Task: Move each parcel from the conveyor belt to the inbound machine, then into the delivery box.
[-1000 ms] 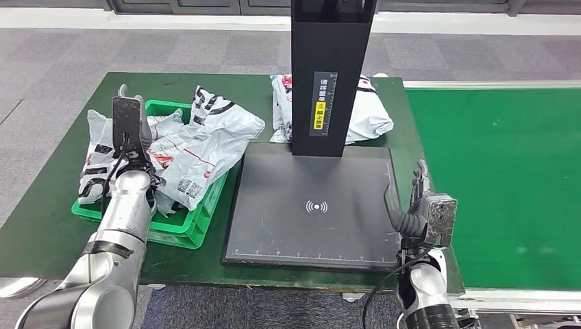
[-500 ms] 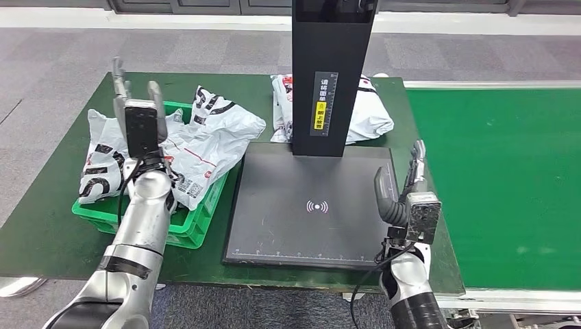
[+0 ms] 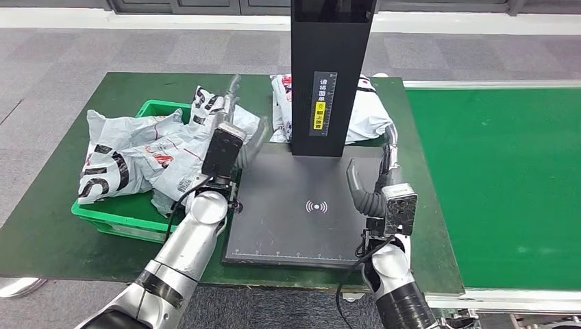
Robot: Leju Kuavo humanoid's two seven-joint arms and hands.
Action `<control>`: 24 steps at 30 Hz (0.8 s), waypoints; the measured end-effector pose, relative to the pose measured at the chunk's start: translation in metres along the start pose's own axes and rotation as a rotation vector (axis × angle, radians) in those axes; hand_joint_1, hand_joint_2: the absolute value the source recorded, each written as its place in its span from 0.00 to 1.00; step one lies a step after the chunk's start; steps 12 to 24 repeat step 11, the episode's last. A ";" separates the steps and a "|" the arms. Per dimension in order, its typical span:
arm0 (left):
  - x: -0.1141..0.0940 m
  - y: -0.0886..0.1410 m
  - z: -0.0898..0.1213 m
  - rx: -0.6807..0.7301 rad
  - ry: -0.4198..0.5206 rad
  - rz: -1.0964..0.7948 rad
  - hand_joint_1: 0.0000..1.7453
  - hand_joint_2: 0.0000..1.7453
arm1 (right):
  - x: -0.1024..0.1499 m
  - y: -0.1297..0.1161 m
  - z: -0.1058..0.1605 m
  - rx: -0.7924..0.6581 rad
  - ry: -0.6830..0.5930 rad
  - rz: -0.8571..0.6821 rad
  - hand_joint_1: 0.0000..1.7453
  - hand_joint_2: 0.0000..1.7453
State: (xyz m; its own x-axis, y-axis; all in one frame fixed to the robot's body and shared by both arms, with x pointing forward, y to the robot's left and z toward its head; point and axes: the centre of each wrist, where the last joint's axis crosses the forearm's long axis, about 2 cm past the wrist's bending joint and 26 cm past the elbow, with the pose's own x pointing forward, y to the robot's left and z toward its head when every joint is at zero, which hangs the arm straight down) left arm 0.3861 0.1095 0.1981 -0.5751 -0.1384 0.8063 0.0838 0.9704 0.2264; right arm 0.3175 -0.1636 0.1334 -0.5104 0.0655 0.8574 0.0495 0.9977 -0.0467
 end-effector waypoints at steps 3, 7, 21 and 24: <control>-0.006 -0.013 0.009 -0.016 0.026 0.014 0.00 1.00 | 0.001 0.007 -0.003 0.018 0.021 -0.032 0.00 1.00; -0.014 -0.029 0.023 0.033 0.007 -0.036 0.00 1.00 | 0.000 0.017 -0.006 0.027 0.058 -0.122 0.00 1.00; -0.018 -0.043 0.038 0.051 0.031 -0.051 0.00 1.00 | 0.003 0.027 -0.005 0.005 0.067 -0.161 0.00 1.00; -0.018 -0.043 0.038 0.051 0.031 -0.051 0.00 1.00 | 0.003 0.027 -0.005 0.005 0.067 -0.161 0.00 1.00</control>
